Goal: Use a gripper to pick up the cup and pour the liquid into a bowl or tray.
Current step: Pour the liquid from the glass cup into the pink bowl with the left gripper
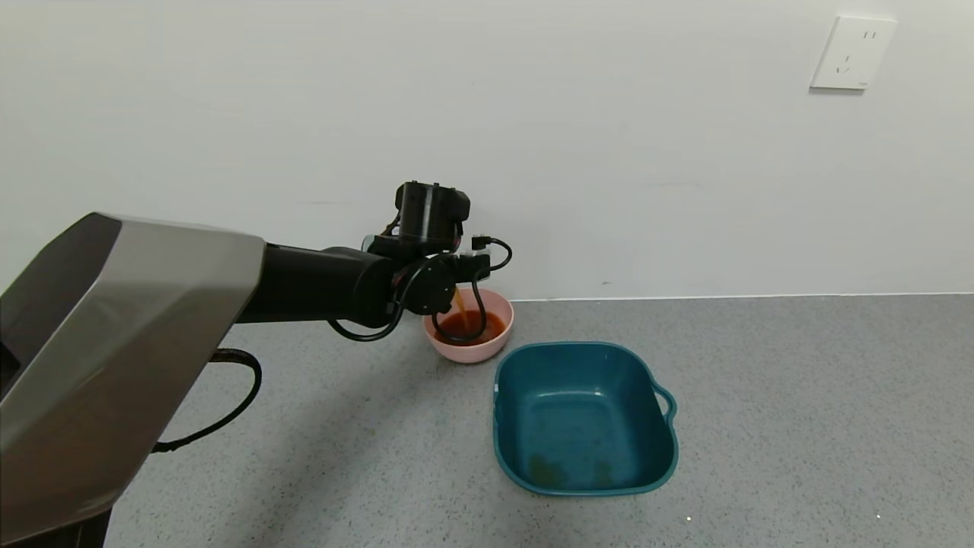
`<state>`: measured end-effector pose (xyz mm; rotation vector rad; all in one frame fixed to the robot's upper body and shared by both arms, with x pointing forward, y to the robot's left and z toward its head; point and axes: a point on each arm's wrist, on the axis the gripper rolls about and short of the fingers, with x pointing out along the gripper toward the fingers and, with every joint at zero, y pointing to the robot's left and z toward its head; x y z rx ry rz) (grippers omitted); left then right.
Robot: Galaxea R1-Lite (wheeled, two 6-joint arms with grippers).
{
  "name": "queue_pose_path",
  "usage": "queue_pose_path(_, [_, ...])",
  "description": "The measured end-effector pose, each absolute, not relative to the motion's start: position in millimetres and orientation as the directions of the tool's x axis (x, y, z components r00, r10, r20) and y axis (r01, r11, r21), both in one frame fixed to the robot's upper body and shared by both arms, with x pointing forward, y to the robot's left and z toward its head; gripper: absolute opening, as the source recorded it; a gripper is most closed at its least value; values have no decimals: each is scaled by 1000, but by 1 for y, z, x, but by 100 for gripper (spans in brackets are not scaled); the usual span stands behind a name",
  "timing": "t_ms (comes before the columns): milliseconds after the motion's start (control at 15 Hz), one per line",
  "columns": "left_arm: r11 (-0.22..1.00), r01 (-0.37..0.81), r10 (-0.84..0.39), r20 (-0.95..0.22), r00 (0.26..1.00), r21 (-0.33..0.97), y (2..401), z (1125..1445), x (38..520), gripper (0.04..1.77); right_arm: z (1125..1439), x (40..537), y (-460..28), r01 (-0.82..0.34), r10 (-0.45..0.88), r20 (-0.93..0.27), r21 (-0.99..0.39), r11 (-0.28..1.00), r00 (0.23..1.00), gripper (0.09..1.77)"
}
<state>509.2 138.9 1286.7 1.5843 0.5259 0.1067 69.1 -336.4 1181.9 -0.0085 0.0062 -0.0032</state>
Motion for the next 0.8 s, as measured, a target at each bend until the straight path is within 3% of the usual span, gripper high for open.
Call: queue_pose_path(800, [-104, 282, 409, -217, 886, 954, 134, 1300, 502, 125, 1182, 69, -336, 3, -3, -6, -8, 1000, 1000, 171])
